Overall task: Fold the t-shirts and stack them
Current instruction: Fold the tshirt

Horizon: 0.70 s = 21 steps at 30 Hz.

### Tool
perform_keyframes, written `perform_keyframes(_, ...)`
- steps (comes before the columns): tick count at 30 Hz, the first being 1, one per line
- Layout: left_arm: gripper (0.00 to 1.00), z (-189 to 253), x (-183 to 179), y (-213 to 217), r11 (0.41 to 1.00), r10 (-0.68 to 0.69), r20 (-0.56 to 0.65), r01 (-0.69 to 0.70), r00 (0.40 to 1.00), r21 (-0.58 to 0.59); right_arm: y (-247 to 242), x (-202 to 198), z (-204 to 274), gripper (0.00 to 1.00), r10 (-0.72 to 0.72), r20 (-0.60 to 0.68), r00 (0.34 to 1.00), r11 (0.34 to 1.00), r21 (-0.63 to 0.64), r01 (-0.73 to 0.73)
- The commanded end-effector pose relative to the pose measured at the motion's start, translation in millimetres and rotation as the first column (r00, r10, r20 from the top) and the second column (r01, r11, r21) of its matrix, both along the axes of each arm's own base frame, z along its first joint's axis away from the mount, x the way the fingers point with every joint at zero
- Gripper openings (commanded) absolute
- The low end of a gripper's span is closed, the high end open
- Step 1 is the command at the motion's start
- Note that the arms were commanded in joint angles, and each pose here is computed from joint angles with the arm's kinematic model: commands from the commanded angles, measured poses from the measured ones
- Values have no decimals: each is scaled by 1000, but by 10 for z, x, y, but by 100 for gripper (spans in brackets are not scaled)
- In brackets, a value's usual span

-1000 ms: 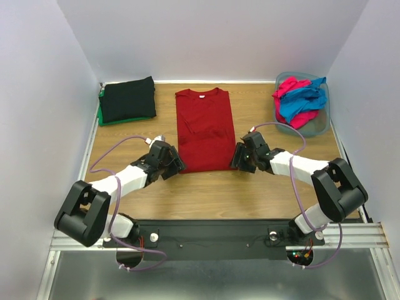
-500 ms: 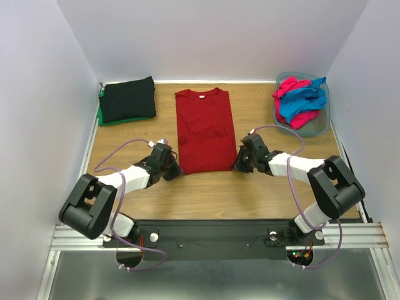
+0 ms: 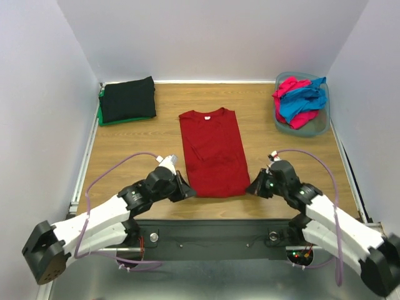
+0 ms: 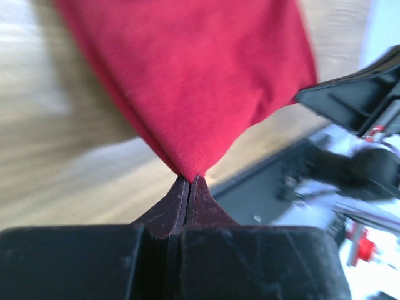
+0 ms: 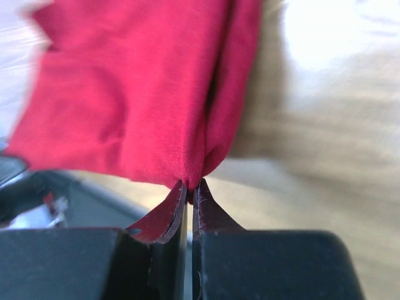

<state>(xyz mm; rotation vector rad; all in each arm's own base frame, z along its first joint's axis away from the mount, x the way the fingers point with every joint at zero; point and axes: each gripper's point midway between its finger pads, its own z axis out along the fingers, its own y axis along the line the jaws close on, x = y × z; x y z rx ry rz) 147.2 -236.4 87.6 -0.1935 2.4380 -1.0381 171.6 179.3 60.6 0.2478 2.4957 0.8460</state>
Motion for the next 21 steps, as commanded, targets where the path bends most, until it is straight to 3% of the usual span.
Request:
perform_keyframes(1,0,206,-154,-36,997,-10,-15,9,1000,-74,29,-284,329,0,55,4,998,994,96,-55)
perform_keyframes(5,0,575,-26,-121,995,-6,60,12,998,-99,55,-163,757,0,42,110,993,990,126,-55)
perform_keyframes(10,0,737,305,-135,998,59,137,-61,989,4,-48,362,1391,0,-87,290,953,996,56,74)
perform_keyframes(14,0,1057,617,-190,995,95,213,-101,972,14,-216,792,1660,0,-221,369,903,969,-21,246)
perform_keyframes(21,0,1122,1167,-52,984,150,238,-167,960,54,-205,1361,2014,0,-266,453,851,930,-111,349)
